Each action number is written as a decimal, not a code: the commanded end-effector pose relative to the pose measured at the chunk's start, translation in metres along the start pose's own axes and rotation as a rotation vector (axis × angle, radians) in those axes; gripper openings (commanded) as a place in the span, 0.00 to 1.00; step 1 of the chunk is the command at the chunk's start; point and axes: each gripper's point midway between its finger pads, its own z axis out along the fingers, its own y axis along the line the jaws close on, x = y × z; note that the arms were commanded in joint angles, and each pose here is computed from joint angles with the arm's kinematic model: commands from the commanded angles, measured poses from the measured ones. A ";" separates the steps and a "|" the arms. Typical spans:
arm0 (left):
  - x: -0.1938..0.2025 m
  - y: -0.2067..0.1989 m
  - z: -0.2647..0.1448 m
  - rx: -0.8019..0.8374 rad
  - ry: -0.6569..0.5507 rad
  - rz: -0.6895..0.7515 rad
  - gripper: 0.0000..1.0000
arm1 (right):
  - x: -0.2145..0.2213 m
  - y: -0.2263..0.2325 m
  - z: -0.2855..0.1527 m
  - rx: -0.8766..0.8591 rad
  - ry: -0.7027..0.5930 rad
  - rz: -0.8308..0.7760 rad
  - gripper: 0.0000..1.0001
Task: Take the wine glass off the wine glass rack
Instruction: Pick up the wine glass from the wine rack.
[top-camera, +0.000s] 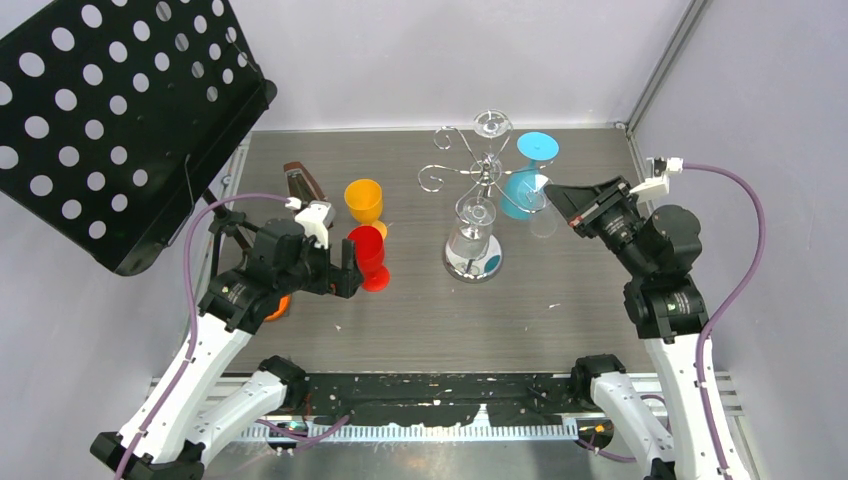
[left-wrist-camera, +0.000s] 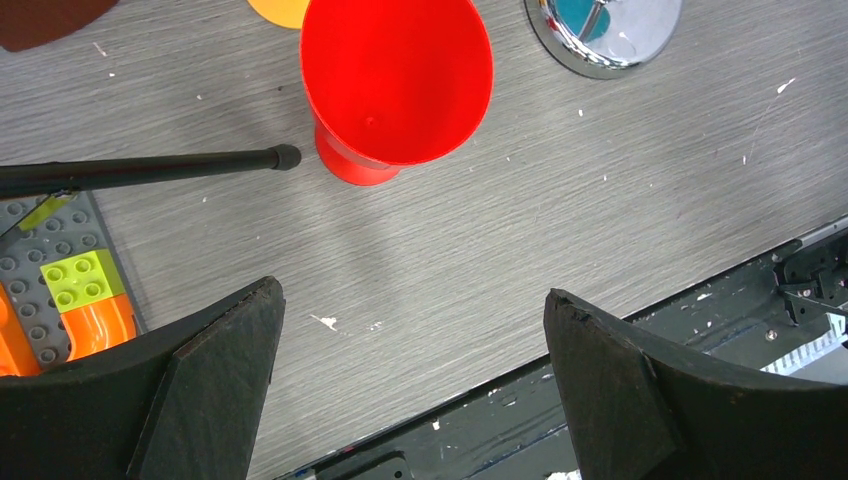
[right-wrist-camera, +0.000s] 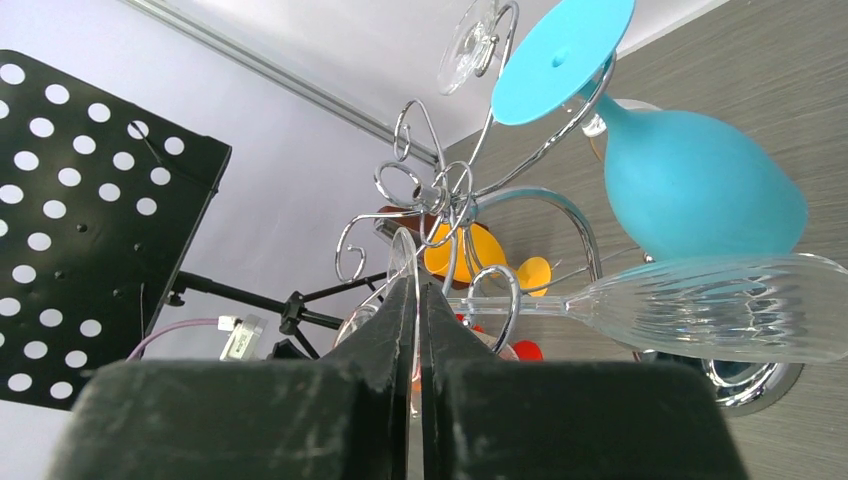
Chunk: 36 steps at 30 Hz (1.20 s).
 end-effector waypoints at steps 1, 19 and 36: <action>-0.011 0.003 0.000 -0.013 -0.050 0.009 0.99 | -0.009 0.018 -0.009 -0.070 -0.046 -0.011 0.06; -0.011 0.003 -0.003 -0.012 -0.065 0.007 0.99 | 0.004 0.021 -0.008 -0.112 0.008 0.060 0.06; -0.011 0.005 -0.002 -0.017 -0.061 0.000 0.99 | -0.003 0.016 0.012 -0.115 -0.017 0.184 0.06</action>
